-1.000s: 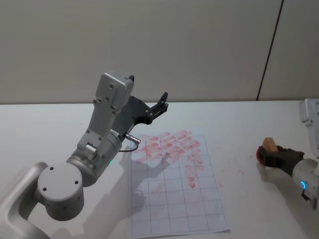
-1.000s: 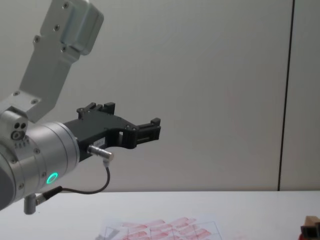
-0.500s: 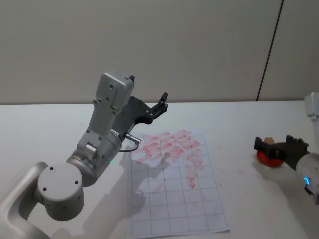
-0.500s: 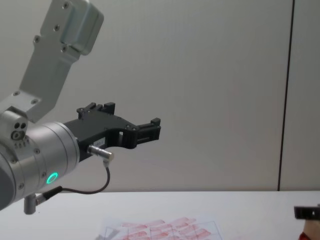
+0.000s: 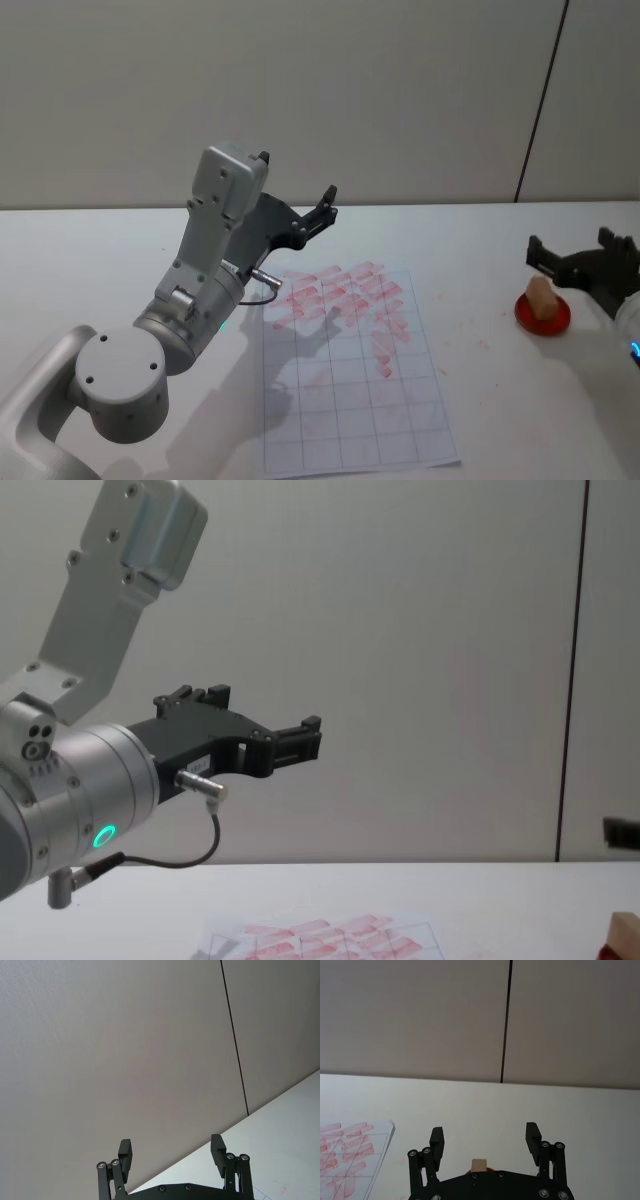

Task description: Use the one hand to pick up the stamp and affix it onto the A4 paper.

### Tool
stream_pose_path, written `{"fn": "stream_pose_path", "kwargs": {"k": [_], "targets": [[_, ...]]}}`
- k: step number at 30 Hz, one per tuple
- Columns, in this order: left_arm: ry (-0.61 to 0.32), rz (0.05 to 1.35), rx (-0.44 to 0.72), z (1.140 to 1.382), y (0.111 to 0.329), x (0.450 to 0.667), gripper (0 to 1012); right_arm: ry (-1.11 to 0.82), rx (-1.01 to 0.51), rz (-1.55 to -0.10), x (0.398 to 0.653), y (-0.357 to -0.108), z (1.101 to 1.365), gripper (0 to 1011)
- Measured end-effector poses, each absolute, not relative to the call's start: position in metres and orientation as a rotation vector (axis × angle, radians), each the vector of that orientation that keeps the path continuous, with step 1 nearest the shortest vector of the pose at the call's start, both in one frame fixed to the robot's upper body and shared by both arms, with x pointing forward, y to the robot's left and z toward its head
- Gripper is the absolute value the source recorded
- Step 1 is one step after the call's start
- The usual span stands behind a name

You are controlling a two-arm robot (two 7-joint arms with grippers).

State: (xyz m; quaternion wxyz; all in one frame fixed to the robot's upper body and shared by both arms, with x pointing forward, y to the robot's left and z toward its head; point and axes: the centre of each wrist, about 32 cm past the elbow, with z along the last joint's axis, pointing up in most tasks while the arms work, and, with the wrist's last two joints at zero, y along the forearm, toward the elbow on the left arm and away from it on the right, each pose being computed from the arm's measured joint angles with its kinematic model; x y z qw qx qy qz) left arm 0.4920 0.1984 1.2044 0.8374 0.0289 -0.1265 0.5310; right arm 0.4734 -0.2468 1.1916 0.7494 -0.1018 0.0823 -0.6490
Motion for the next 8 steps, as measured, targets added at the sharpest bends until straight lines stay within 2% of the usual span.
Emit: {"fn": "stream_pose_path", "kwargs": {"k": [8], "targets": [[-0.268, 1.124, 0.061, 1.2044, 0.1984, 0.492, 1001, 0.059, -0.166, -1.422, 0.4667, -0.2537, 1.1972, 1001]]}}
